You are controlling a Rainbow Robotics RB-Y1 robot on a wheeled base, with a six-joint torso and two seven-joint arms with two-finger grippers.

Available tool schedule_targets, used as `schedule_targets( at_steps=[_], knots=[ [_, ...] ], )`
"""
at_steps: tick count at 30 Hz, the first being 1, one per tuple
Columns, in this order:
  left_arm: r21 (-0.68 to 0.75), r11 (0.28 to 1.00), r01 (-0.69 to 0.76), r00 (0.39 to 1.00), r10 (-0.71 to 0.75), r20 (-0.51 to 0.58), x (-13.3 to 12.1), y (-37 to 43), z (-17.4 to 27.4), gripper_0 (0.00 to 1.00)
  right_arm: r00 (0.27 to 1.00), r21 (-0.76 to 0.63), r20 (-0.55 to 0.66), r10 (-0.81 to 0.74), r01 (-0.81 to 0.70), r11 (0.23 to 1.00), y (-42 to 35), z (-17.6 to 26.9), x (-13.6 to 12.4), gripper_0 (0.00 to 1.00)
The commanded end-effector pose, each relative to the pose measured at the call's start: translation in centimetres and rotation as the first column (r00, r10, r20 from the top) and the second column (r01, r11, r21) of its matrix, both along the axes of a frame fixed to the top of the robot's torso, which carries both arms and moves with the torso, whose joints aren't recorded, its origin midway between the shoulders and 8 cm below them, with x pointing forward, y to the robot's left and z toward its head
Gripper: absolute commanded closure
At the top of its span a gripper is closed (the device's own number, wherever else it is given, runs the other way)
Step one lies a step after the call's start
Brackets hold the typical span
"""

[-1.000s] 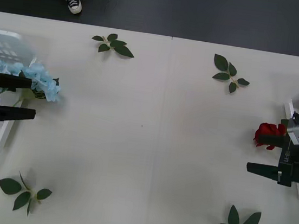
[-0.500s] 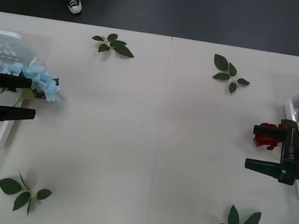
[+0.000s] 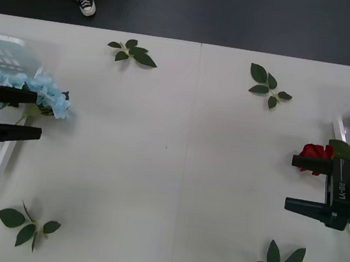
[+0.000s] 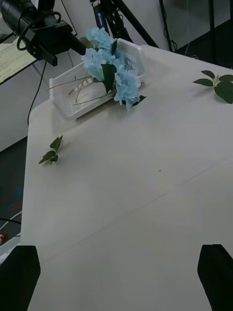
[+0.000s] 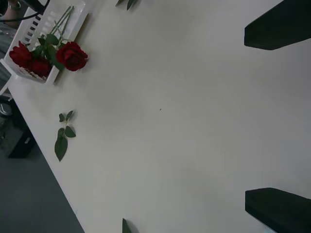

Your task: Put the red flowers into the right box and the blue flowers into the left box

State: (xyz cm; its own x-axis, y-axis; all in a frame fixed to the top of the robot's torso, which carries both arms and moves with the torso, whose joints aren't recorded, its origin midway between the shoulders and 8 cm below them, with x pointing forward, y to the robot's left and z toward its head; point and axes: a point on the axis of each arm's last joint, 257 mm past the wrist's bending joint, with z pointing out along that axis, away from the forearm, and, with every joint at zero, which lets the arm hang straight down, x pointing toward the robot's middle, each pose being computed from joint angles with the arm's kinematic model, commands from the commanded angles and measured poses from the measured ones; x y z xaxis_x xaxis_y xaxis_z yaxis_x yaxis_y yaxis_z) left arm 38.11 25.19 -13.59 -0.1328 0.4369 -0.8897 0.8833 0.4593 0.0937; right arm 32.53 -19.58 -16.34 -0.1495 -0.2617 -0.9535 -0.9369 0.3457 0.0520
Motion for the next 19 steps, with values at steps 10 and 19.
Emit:
schedule_targets(
  at_steps=[10, 19],
  knots=[
    [0.071, 0.997, 0.027, 0.996, -0.033, 0.089, 0.3, 0.6, 1.4, 0.17, 0.998, 0.039, 0.049, 0.036, -0.038, 0.998, 0.7, 2.2, -0.5, 0.04],
    [0.071, 0.997, 0.027, 0.996, -0.033, 0.089, 0.3, 0.6, 1.4, 0.17, 0.998, 0.034, 0.044, 0.034, -0.035, 0.999, 0.7, 2.0, -0.5, 0.04]
  ],
)
